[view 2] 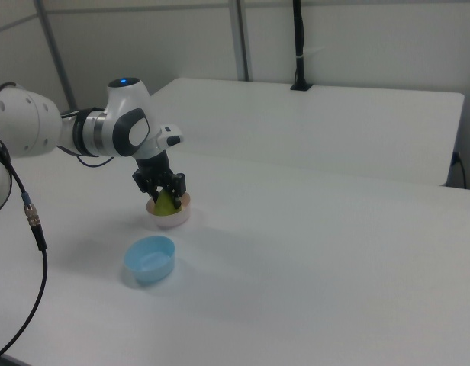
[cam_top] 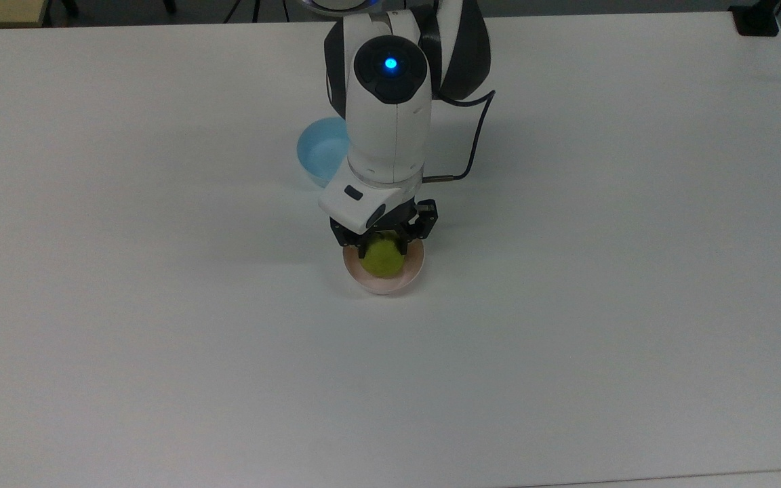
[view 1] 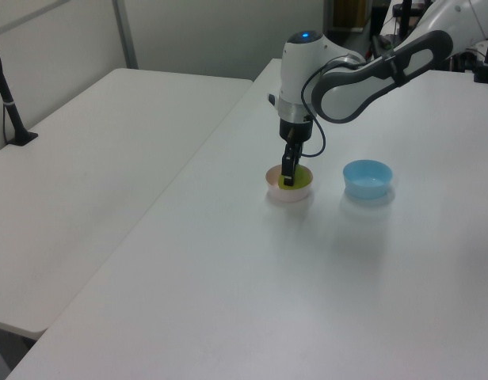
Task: Pick up a pear from the bowl
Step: 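Close the gripper around the top of the green pear, then lift the pear up out of the pink bowl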
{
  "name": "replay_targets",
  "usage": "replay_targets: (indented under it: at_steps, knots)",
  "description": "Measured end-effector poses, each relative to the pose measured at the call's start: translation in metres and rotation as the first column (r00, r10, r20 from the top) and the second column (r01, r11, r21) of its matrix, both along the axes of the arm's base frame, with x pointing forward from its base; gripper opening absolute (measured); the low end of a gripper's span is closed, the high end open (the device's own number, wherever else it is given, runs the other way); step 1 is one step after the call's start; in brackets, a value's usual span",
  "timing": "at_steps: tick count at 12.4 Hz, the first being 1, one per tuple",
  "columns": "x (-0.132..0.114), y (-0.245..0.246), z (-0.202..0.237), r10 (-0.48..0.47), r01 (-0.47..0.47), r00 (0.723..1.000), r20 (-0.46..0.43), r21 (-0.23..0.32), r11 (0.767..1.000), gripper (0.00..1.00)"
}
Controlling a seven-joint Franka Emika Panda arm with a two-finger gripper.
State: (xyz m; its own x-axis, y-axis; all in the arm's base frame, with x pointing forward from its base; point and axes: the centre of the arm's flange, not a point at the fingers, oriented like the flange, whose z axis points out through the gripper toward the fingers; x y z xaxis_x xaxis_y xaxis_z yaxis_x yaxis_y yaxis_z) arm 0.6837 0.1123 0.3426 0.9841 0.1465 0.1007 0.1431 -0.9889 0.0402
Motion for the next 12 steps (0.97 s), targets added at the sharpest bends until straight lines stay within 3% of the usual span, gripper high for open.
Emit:
replay_targets:
  at_steps: [4,8,12]
  knots:
    - [0.001,0.001,0.003,-0.007,0.007,1.000,0.007,0.001,1.000,0.60]
    - [0.000,-0.007,0.048,-0.059,0.059,0.997,0.051,0.013,0.998,0.60]
    - [0.006,-0.052,0.083,-0.129,0.127,0.986,0.104,0.021,0.992,0.60]
